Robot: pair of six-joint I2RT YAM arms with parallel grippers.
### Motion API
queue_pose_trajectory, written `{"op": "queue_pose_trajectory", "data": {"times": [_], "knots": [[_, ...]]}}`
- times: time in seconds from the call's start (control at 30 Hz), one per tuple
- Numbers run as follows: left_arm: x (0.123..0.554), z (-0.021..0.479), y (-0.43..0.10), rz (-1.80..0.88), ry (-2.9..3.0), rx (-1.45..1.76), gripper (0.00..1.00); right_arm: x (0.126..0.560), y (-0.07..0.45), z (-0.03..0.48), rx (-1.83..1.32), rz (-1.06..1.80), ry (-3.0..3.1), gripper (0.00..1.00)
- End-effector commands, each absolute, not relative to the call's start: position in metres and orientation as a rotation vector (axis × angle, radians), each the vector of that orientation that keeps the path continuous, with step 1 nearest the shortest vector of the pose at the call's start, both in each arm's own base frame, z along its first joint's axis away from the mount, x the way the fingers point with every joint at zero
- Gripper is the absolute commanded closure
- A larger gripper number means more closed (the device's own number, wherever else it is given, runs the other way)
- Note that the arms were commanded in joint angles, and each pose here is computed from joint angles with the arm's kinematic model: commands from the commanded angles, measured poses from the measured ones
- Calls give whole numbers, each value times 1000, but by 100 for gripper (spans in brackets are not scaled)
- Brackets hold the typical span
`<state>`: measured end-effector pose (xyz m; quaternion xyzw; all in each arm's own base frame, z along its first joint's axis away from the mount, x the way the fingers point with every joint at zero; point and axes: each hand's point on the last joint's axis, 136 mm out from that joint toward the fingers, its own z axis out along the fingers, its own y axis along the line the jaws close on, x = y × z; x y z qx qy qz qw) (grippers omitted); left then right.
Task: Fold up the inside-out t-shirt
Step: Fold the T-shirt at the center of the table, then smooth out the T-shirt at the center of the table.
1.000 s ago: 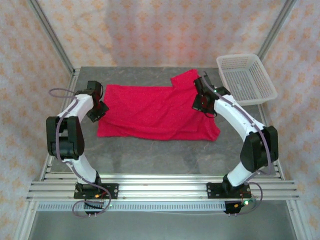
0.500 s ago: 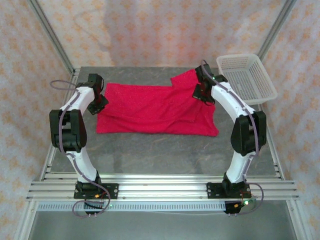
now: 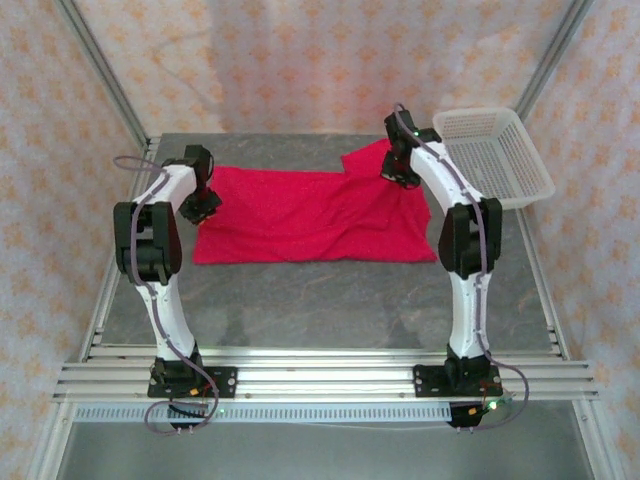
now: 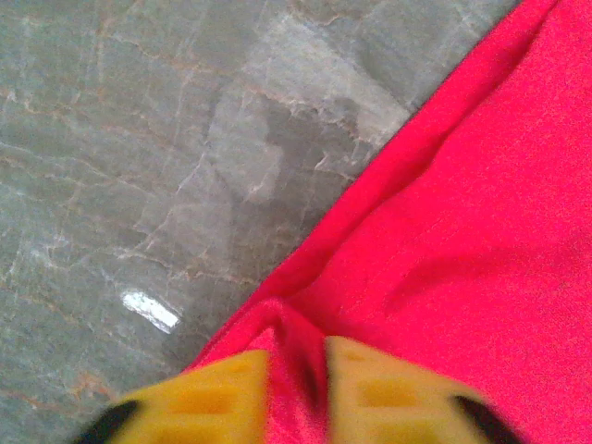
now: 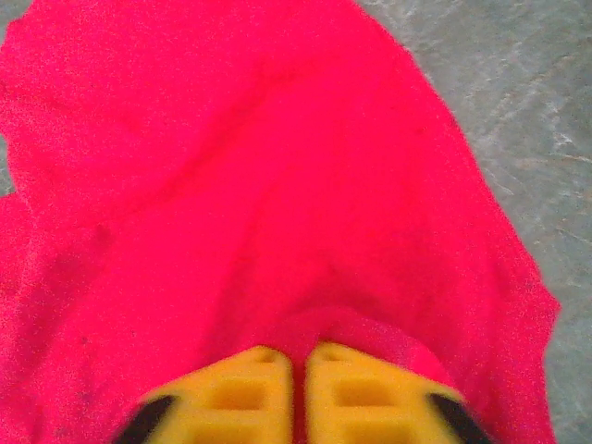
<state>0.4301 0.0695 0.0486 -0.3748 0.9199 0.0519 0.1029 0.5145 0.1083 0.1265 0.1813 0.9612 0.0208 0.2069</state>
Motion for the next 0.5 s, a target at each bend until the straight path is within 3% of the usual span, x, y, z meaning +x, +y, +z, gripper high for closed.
{"op": "queue_pose_trajectory", "data": {"times": [0.0, 0.07, 0.23, 0.47], "knots": [[438, 63, 80, 215, 2714, -1087, 37, 518, 110, 131, 489, 64, 2734, 63], [437, 81, 84, 245, 2685, -1073, 29, 515, 110, 137, 480, 62, 2757, 54], [408, 107, 66, 134, 2622, -1051, 32, 478, 121, 131, 465, 146, 2787, 51], [349, 55, 21, -169, 2729, -1070, 38, 428, 148, 87, 539, 389, 2809, 51]]}}
